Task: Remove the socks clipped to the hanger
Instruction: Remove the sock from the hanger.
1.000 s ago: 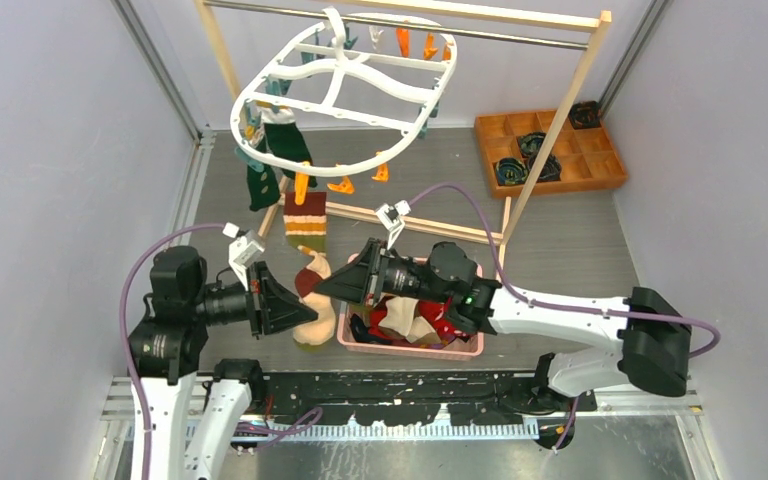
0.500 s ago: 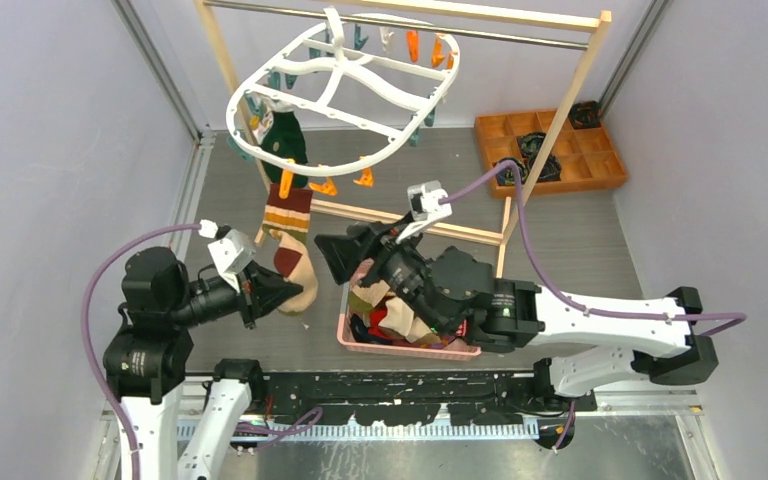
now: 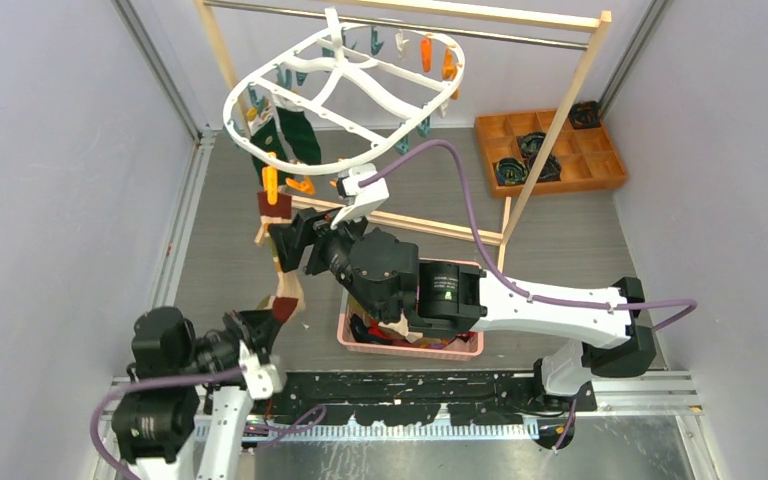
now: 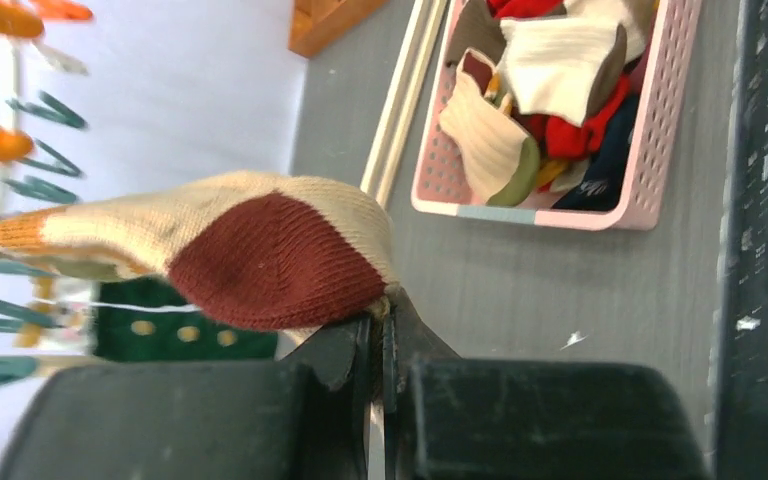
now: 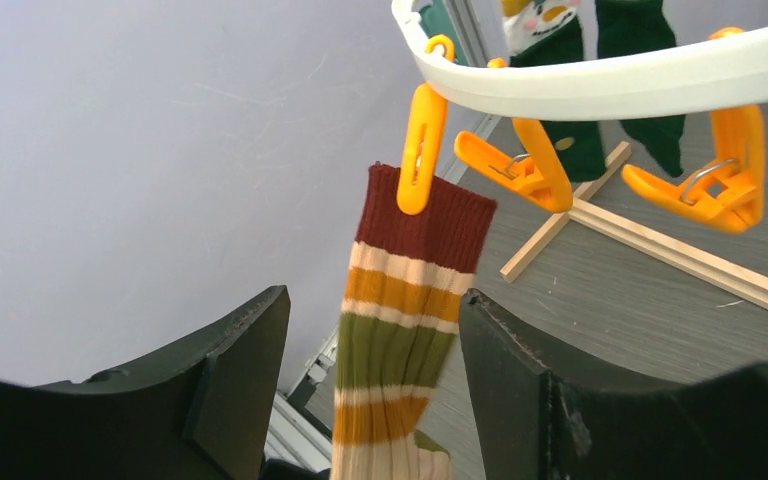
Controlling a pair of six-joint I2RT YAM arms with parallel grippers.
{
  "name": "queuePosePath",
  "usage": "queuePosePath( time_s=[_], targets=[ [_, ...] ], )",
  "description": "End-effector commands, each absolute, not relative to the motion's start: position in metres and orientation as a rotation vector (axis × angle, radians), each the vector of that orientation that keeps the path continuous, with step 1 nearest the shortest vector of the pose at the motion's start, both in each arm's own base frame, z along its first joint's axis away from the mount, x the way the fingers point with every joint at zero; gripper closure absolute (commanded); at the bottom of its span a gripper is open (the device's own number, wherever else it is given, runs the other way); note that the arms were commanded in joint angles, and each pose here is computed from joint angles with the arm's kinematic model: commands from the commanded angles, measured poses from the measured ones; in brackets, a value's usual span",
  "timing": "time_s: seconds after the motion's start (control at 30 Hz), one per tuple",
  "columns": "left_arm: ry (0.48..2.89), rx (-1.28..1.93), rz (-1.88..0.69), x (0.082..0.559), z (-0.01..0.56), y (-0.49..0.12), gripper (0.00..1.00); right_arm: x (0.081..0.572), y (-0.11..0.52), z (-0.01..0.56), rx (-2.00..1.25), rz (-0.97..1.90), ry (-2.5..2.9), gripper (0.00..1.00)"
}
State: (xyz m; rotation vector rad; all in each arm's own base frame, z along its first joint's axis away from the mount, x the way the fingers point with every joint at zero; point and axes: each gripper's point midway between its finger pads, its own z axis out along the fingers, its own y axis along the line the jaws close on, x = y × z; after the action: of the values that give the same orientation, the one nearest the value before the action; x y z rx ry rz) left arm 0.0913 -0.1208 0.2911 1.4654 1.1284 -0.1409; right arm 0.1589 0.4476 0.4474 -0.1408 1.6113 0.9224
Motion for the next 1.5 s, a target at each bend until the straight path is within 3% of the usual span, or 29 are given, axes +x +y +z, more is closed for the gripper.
queuePosePath(
  time_s=[0.0,0.37,0.77,1.47],
  targets=[
    [0.749,1.691,0.027,0.06,0.278,-0.137,1.0,0.154,0.447,0.469,-0.109,0.998,1.598,0.32],
    [0.471,1.805,0.139,0.05,0.274,-0.146,1.0,0.17,0.452,0.475,-0.107,0.964,1.619,0.33],
    [0.371,1.826,0.213,0.054,0.278,-0.148,1.0,0.191,0.424,0.466,-0.081,0.833,1.658,0.39],
    [0.295,1.824,0.241,0.05,0.28,-0.152,1.0,0.223,0.437,0.454,-0.157,0.53,1.628,0.34]
  ],
)
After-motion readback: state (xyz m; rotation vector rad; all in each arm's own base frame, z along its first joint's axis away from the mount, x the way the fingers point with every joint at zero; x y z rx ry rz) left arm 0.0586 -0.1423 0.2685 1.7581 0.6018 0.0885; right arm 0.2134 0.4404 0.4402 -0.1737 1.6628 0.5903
